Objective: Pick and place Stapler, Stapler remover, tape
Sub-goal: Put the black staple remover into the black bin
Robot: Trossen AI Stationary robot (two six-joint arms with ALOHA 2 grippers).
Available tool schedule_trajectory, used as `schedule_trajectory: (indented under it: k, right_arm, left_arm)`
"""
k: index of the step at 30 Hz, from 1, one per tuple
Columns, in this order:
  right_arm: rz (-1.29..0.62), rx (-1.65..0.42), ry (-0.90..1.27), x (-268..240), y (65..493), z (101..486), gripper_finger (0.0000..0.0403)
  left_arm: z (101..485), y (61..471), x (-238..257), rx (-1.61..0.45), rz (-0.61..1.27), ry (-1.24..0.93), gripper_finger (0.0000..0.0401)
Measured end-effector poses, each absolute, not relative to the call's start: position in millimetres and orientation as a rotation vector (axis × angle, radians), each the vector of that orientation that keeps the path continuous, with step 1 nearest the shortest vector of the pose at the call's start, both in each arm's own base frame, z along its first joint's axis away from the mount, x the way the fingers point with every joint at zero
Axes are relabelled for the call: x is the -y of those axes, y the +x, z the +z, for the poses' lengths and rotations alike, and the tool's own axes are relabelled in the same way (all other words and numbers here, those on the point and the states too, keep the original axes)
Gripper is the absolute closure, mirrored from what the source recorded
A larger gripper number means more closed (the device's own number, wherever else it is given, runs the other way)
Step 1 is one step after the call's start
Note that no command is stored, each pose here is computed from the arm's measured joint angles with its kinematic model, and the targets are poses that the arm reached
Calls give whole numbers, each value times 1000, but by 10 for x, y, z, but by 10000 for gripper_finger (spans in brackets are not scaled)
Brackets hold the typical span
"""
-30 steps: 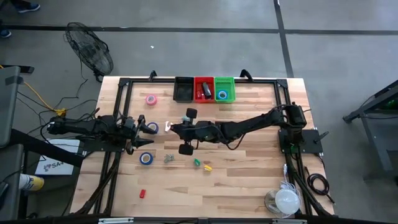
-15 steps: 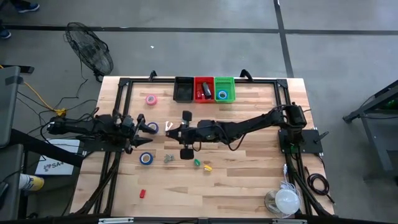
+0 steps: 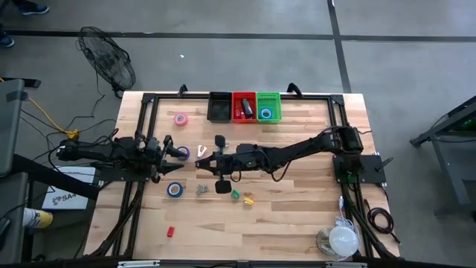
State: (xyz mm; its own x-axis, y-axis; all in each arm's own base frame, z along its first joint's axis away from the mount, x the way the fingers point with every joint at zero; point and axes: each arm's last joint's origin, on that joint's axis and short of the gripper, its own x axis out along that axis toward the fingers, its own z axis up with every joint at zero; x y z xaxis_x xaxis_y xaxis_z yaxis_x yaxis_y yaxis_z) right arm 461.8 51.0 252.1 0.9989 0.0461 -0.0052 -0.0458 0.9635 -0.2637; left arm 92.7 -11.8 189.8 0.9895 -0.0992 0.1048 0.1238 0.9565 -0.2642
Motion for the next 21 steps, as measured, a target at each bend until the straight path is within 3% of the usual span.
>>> schedule_trajectory:
  k: [11,21]
  right_arm:
    - [147,63,-266,-479,4739,2251,367]
    - [74,54,-264,-400,4748,2247,367]
  left_arm:
    - [1848,988,135,31,-132,-108,186]
    - [1869,1052,129,45,-80,-83,112]
